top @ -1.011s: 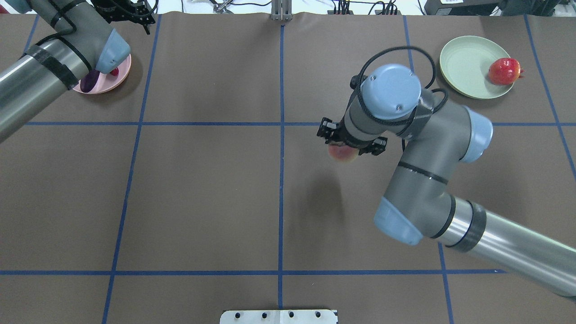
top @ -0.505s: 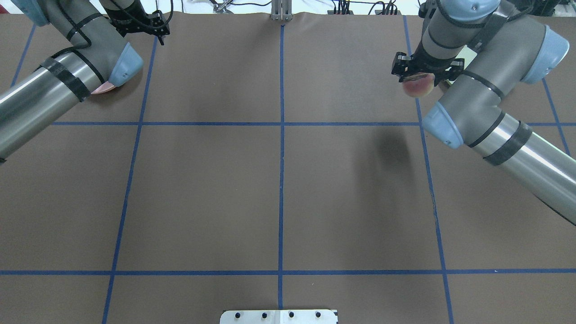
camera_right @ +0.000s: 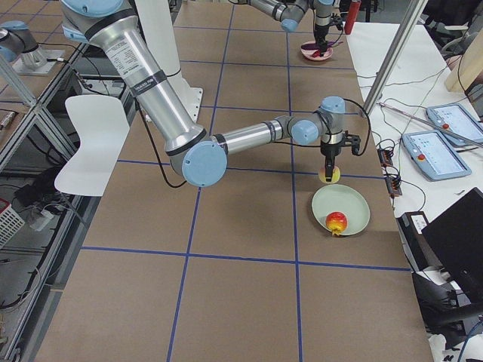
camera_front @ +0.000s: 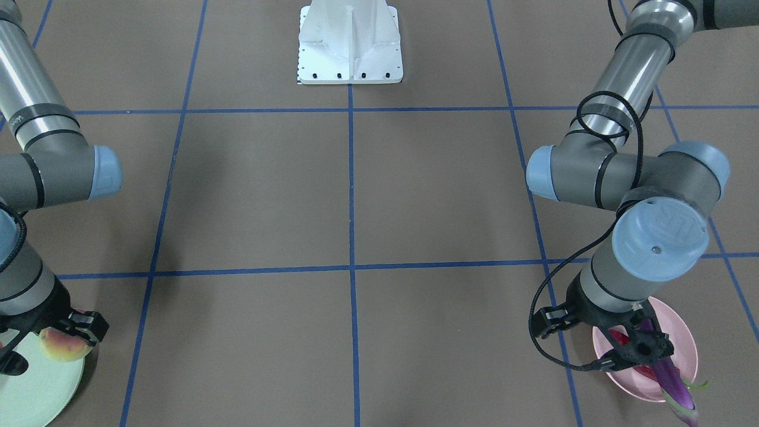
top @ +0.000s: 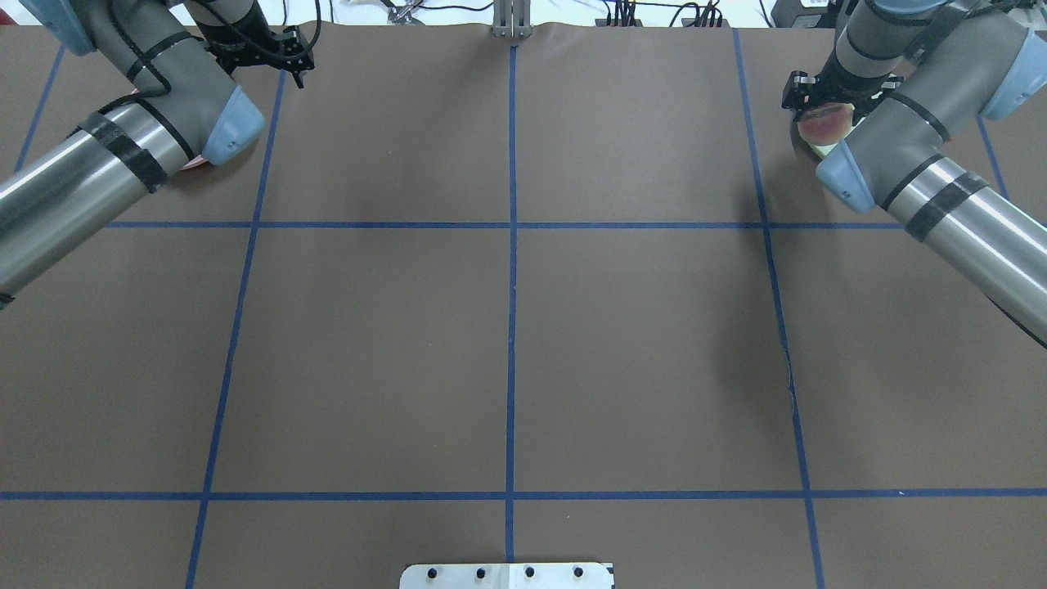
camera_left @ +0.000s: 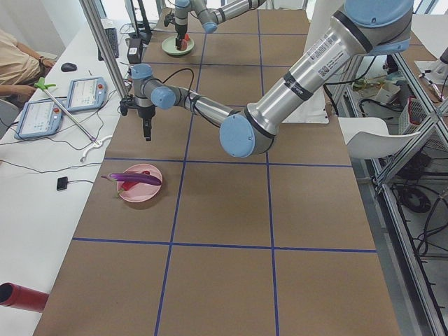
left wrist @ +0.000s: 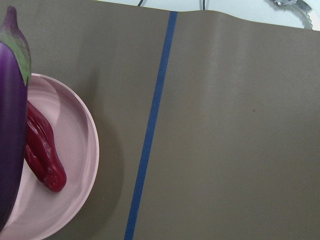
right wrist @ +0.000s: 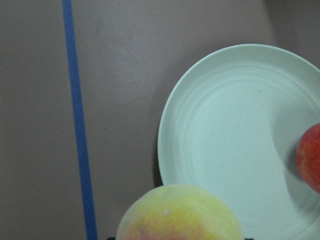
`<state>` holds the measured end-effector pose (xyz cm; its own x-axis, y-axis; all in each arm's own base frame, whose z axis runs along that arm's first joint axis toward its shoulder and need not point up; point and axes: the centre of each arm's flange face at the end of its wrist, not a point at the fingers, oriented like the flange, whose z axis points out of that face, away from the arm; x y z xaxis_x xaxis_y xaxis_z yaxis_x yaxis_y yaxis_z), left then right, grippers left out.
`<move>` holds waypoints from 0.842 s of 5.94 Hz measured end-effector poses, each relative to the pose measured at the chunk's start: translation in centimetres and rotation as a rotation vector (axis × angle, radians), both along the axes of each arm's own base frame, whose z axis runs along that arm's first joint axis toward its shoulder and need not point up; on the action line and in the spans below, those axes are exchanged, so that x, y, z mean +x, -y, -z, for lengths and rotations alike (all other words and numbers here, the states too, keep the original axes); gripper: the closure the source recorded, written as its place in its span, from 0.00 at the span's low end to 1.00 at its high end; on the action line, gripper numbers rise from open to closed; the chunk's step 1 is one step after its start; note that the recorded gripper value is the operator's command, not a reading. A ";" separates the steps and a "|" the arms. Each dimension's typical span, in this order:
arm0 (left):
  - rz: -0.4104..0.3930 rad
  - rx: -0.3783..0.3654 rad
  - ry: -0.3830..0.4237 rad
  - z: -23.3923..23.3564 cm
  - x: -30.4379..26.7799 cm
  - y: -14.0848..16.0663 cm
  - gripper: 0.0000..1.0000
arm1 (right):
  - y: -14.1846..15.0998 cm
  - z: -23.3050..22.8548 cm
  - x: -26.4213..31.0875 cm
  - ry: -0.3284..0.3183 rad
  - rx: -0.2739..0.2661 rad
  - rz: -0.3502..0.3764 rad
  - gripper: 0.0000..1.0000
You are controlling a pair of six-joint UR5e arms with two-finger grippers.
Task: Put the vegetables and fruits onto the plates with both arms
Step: 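Carry the peach to the green plate and release it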
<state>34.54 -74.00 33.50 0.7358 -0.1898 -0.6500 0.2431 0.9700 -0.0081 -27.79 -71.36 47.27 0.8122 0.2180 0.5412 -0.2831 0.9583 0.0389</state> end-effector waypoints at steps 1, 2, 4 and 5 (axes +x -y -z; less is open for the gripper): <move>-0.003 -0.001 0.002 -0.4 0.1 -0.3 0.00 | 0.9 -2.0 0.6 -0.021 -0.014 0.013 0.01; -0.005 -0.004 0.004 -1.0 0.1 -0.6 0.00 | 1.0 -3.6 0.9 -0.032 -0.024 0.022 0.00; -0.005 0.002 0.002 -0.9 0.0 -0.9 0.00 | 1.0 -5.6 2.4 -0.036 0.014 0.060 0.00; -0.007 0.008 0.000 -1.3 -0.4 -1.5 0.00 | 1.7 -5.0 5.1 -0.017 0.042 0.074 0.00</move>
<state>34.15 -72.50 34.80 0.7373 -0.1794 -0.6513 0.2361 0.9717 -0.0004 -22.69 -73.03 52.29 0.8341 0.1346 0.5349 -0.2106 0.9740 0.0834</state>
